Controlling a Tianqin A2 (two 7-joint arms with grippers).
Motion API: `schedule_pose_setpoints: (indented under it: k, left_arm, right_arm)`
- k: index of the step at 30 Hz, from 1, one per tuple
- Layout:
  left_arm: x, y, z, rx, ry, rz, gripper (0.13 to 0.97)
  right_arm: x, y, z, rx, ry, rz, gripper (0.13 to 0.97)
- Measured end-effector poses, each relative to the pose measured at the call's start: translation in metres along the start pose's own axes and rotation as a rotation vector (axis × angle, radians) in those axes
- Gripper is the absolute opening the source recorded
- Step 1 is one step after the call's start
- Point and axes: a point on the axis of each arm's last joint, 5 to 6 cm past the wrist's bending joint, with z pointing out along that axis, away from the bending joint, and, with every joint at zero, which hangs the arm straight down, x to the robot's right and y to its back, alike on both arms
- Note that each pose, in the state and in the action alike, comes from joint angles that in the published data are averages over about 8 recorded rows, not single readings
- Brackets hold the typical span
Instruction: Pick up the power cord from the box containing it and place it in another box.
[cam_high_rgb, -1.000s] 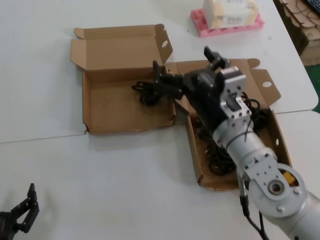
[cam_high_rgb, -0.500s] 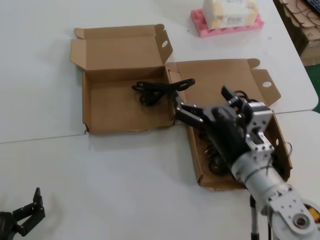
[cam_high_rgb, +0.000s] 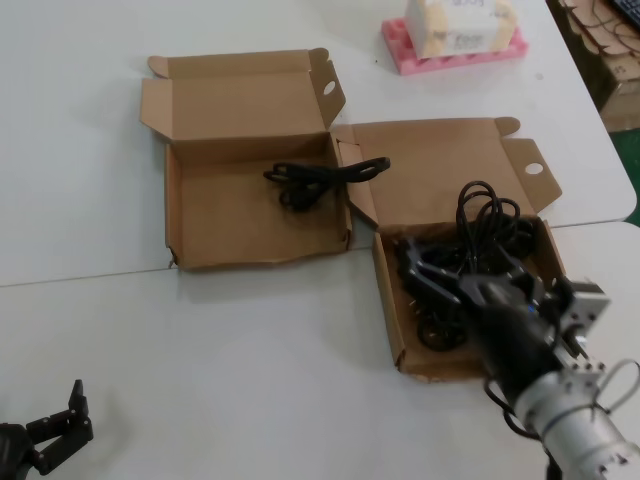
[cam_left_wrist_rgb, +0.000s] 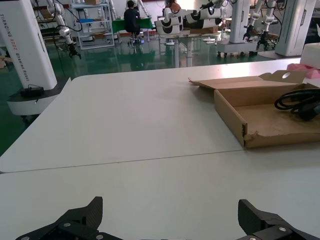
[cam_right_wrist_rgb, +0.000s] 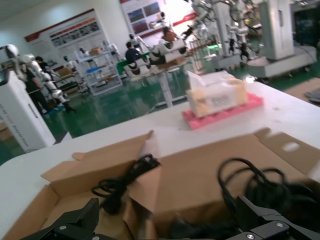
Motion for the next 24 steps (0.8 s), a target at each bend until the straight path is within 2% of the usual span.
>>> schedule_pose_setpoints:
  k: [14, 24]
  left_arm:
    - [0.0, 0.0, 0.0, 0.0, 0.0, 0.0, 0.965]
    - [0.0, 0.0, 0.0, 0.0, 0.0, 0.0, 0.966]
  right_arm:
    - [0.034, 0.018, -0.057, -0.056, 0.095, 0.097, 0.966]
    - [0.038, 0.019, -0.065, -0.062, 0.107, 0.106, 0.966]
